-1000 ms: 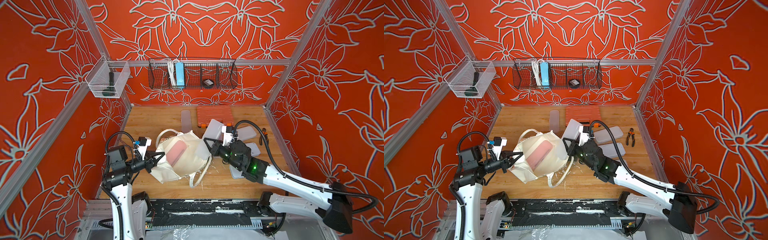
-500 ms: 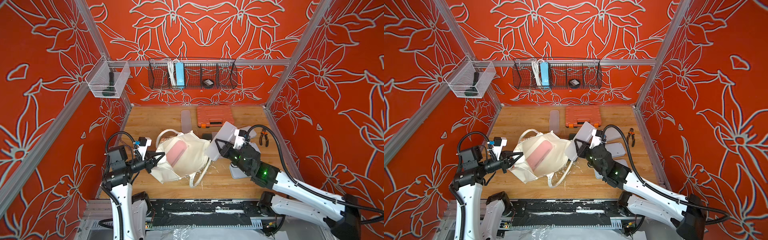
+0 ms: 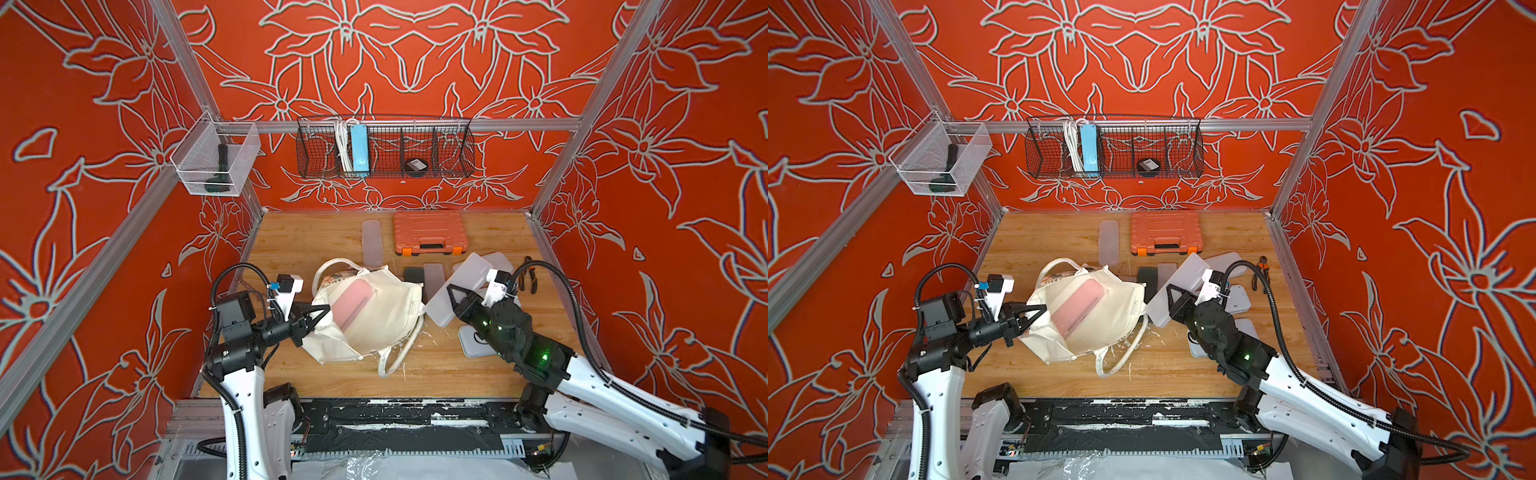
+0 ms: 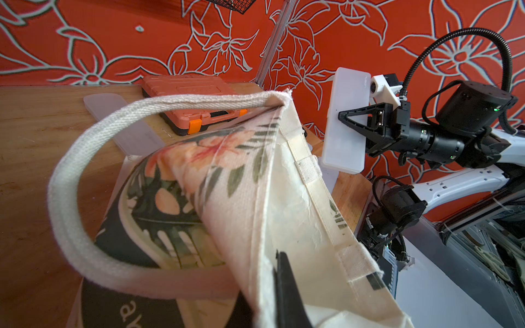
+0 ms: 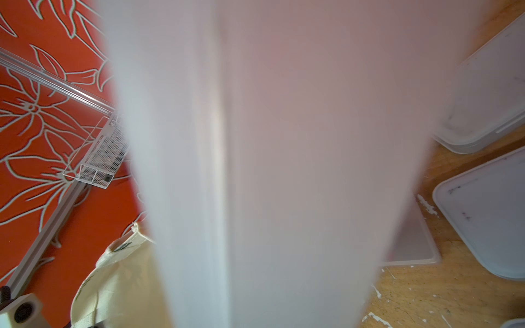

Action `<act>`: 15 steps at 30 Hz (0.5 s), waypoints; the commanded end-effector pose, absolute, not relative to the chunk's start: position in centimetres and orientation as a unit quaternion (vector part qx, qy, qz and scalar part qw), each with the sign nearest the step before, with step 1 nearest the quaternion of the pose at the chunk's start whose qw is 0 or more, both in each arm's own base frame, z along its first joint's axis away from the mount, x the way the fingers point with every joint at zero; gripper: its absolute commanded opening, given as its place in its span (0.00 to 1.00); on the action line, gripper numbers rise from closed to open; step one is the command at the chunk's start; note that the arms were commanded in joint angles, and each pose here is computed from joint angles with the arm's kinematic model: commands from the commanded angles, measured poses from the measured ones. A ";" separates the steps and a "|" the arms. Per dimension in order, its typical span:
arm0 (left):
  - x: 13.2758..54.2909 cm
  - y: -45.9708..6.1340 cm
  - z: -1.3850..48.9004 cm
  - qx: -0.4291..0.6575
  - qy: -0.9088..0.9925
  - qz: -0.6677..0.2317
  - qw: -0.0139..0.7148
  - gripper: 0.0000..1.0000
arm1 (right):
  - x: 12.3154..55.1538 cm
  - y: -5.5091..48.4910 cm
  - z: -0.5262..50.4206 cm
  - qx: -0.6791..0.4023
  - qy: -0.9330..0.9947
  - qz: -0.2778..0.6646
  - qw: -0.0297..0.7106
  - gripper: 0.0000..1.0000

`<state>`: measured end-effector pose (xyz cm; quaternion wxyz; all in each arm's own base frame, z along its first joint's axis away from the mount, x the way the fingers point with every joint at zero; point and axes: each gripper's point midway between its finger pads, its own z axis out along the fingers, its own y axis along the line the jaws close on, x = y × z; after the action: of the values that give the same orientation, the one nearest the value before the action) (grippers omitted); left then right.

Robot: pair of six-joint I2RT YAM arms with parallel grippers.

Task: Take out the pencil case from the canvas bag
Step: Place the pencil case at the center of the board.

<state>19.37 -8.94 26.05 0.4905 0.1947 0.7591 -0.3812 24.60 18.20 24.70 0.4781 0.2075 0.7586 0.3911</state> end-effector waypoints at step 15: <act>19.1 -9.2 27.3 0.208 0.742 -0.385 0.508 0.00 | 23.7 15.9 18.9 0.279 0.777 0.360 0.435 0.22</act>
<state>19.31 -8.95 26.19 0.4910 0.1900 0.7598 -0.3816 23.79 16.61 19.54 0.4399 0.2527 0.7825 0.3609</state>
